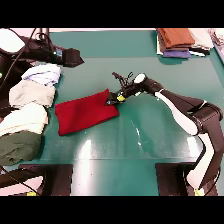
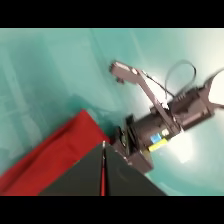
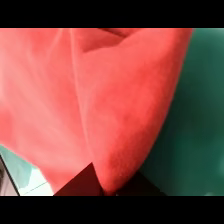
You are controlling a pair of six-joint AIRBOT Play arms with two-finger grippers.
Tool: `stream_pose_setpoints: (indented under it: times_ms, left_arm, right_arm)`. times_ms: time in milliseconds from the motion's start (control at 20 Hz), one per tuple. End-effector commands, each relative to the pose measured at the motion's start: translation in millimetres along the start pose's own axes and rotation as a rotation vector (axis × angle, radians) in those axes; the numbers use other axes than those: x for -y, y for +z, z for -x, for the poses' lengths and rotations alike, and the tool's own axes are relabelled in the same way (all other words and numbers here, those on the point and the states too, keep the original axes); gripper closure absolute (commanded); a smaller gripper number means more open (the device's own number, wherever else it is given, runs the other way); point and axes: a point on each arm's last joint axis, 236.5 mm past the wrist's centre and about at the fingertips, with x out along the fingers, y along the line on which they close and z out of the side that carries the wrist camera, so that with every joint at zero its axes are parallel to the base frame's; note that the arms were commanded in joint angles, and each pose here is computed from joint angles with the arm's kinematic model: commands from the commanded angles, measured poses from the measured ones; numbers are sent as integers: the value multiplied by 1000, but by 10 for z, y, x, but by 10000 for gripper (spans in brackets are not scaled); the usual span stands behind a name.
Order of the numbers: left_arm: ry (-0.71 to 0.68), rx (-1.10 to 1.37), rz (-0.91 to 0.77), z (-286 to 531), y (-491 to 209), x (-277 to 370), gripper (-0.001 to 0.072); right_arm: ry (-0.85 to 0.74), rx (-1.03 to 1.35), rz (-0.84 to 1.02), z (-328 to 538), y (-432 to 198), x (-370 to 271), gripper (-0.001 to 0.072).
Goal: Fold the shirts.
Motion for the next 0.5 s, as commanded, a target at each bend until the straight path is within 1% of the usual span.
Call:
stream_pose_setpoints:
  times_ms: [0, 100, 250, 350, 450]
  left_arm:
    - [-16, -27, -54, -77, -97, 211, 680]
    - [-32, -38, -70, -103, -138, 317, 680]
    - [-39, -40, -74, -109, -148, 359, 680]
    - [-39, -40, -73, -112, -150, 358, 680]
    - [-38, -33, -61, -112, -133, 357, 680]
  right_arm:
    - [-7, 98, 13, 358, 244, -29, 698]
    - [-100, 187, -8, 914, 315, 294, 699]
    - [-299, 339, -89, 2037, 213, 933, 698]
    - [-444, 464, -170, 2901, 3, 1377, 699]
    - [-565, 611, -290, 3758, -331, 1774, 699]
